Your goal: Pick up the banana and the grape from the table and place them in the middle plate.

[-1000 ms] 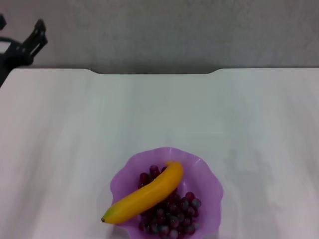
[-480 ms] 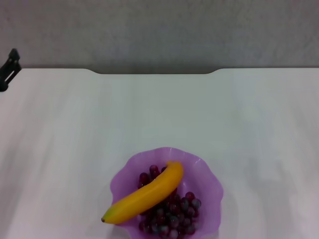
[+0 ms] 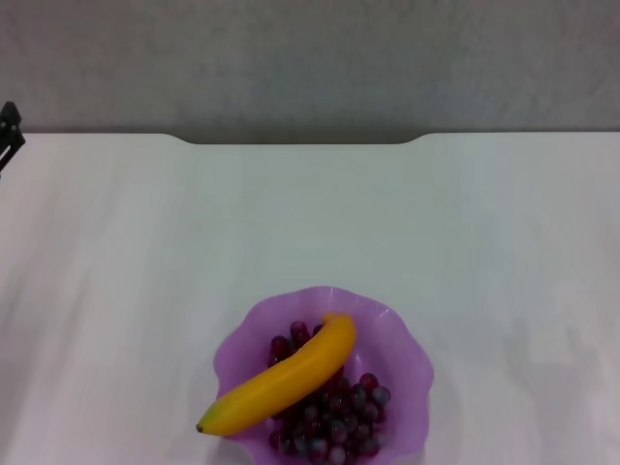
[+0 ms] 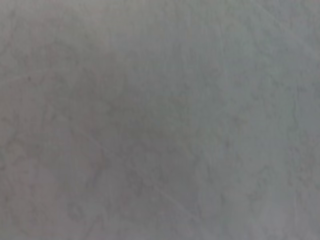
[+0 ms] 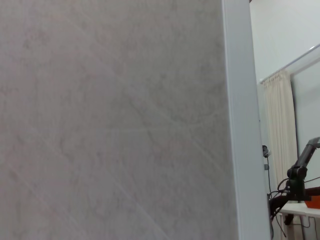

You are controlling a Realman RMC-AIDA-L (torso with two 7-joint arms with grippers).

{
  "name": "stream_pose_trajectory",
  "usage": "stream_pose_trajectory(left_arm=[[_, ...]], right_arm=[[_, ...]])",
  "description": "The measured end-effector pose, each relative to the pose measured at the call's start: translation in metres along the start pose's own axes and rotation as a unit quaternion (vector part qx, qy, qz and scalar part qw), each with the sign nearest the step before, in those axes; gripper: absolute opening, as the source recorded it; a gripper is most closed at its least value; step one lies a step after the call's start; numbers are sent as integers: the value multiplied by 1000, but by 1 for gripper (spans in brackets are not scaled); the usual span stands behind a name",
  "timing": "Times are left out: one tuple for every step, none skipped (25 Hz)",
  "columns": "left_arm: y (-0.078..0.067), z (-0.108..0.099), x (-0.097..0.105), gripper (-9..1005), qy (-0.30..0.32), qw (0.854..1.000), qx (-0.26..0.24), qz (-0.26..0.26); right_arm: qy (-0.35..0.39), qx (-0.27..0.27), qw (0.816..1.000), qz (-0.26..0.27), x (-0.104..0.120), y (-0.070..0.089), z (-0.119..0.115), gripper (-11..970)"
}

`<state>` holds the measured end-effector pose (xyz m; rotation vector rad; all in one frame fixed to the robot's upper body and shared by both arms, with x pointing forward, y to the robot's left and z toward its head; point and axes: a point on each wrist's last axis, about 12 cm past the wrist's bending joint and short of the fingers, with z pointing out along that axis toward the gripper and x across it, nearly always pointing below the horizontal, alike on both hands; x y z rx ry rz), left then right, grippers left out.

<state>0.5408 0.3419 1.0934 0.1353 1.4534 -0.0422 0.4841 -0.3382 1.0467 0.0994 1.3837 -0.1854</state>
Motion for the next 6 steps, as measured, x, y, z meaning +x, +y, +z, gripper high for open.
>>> stream_pose_trajectory(left_arm=[[0,0,0,884,-1,1000,-1,-1],[0,0,0,884,-2,1000,-3,-1],[-1,0,0,884,-3,1000,-6,2],[-1,0,0,884,-4,1000,-7,5],[-2,1,0,884,-5,1000,-9,8],[-4,1,0,884,-5,1000,-9,11]], right_arm=[[-1,-1,1000,0,0,1,1,666],[-2,-2,1000,1,-1,1,2,666],[-3,-4,1000,1,-1,2,3,666],[-4,-6,1000,1,-1,3,4,666],[-5,-7,1000,2,-2,5,5,666],[-6,-9,1000,2,-2,5,6,666]])
